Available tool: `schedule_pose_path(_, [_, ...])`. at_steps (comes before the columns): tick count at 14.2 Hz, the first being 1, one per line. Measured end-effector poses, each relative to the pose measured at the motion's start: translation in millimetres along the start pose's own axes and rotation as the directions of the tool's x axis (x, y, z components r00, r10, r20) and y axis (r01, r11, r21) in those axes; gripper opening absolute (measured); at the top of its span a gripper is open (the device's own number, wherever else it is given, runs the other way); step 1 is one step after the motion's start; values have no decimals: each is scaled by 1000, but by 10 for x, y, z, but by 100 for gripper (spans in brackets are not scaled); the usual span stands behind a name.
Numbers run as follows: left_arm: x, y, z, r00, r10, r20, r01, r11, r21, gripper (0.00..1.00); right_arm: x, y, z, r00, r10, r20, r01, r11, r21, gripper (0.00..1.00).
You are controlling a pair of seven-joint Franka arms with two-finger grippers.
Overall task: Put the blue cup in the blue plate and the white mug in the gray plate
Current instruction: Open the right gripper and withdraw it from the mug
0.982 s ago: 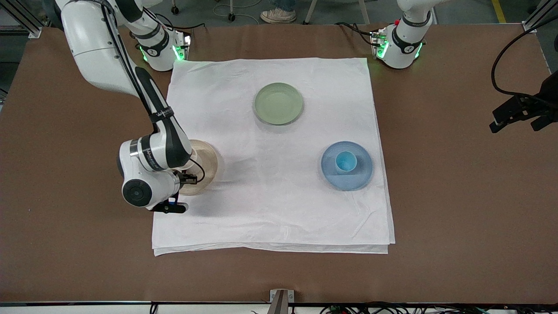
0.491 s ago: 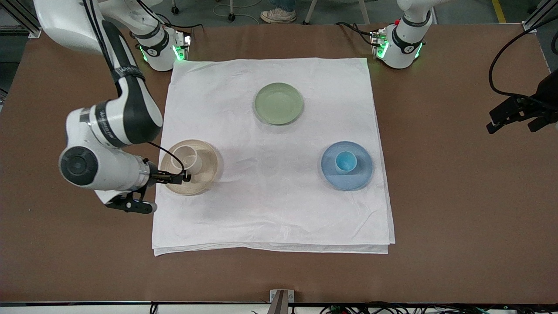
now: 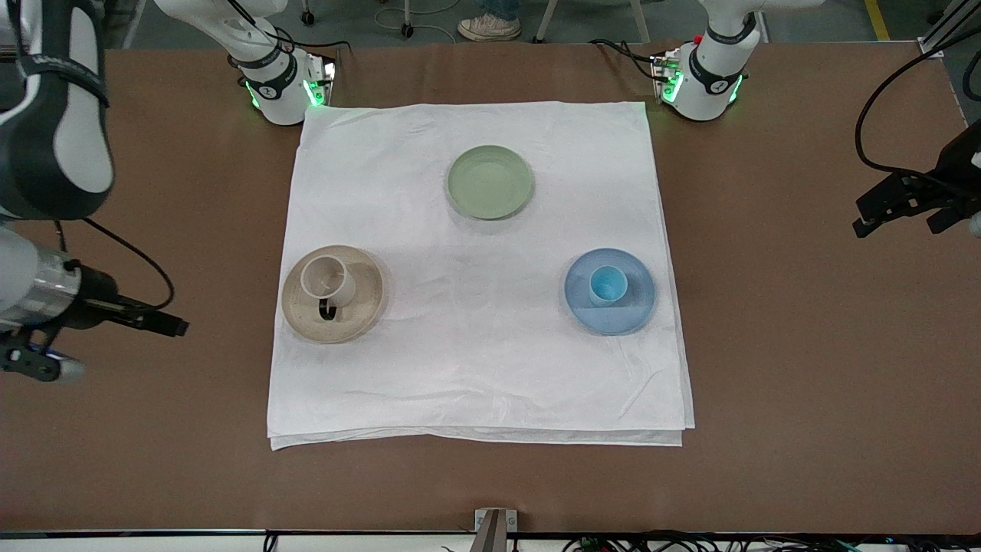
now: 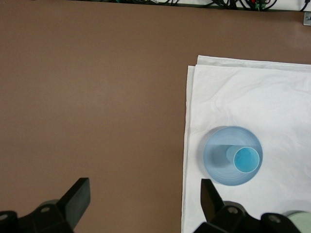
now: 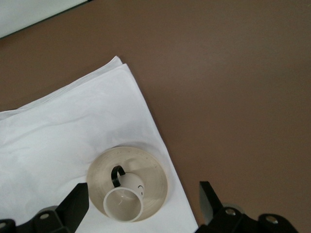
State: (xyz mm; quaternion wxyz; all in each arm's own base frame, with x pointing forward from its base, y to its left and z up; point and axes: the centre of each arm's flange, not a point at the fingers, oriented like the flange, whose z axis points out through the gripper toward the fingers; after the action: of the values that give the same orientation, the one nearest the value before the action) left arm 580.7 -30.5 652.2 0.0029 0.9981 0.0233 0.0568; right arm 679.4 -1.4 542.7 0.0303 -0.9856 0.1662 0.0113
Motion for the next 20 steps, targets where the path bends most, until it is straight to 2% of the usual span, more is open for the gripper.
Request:
schedule_pose_path(4, [-3, -70, -45, 1000, -12, -8, 12, 1000, 1, 100, -151, 378, -533, 994, -102, -38, 102, 995, -9, 100])
schedule_pose_path(8, [-15, -122, -83, 1000, -17, -14, 17, 1000, -5, 100, -253, 589, -868, 968, -208, -142, 200, 977, -68, 100])
schedule_pose_path(10, [-19, -81, -84, 1000, -9, -14, 9, 1000, -7, 100, -356, 701, -920, 959, -218, -180, 209, 975, -72, 100])
schedule_pose_path(14, [-42, 50, -105, 1000, 13, -16, -14, 1000, -9, 100, -585, 717, -973, 957, -228, -178, 219, 973, -65, 100])
schedule_pose_path(17, [-104, 59, -165, 1000, 16, -21, -16, 1000, -9, 100, -643, 681, -918, 962, -236, -138, 228, 971, -65, 100])
schedule_pose_path(20, [-201, 47, -261, 999, 15, -30, -15, 1000, -9, 100, -657, 660, -903, 961, -243, -129, 236, 970, -66, 100])
